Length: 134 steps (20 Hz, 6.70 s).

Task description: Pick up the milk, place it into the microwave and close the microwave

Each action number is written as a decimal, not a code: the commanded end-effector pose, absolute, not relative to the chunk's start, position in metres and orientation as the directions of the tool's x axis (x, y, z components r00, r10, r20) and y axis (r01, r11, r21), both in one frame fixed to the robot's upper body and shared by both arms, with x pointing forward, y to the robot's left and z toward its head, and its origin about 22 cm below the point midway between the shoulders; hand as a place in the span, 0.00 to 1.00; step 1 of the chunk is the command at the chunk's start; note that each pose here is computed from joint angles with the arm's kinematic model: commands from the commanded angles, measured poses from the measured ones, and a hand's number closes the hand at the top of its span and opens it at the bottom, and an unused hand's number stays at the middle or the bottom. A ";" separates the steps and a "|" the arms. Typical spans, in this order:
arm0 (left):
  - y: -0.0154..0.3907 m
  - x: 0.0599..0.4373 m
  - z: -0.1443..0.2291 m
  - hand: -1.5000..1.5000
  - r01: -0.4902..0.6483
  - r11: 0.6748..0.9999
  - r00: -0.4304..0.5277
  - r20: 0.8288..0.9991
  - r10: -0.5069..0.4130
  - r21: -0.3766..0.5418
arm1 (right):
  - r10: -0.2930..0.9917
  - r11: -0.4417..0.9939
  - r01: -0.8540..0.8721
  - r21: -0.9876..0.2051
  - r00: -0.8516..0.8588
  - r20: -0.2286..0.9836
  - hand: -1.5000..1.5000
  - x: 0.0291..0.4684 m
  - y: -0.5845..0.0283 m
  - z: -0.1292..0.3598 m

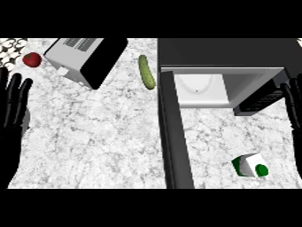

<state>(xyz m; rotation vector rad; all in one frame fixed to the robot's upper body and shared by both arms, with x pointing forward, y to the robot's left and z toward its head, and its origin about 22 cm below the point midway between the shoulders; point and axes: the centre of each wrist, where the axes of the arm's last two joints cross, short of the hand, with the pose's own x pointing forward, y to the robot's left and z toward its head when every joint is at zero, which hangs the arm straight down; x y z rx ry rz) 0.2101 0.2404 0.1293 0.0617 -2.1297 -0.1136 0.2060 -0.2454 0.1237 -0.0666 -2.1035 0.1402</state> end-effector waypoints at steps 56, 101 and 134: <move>0.192 0.039 0.022 0.00 -0.028 0.979 -0.354 0.918 0.182 -0.204 | 0.092 0.995 -0.013 -0.096 -0.194 0.977 0.00 0.140 -0.367 -0.138; 0.199 0.042 0.017 0.00 -0.013 0.976 -0.352 0.915 0.197 -0.216 | 0.178 0.982 0.123 -0.144 -0.354 0.918 1.00 0.237 -0.321 -0.149; 0.194 0.014 0.022 0.00 0.003 0.971 -0.358 0.907 0.223 -0.238 | 0.084 0.995 0.074 -0.060 -0.400 0.913 1.00 0.177 -0.305 -0.075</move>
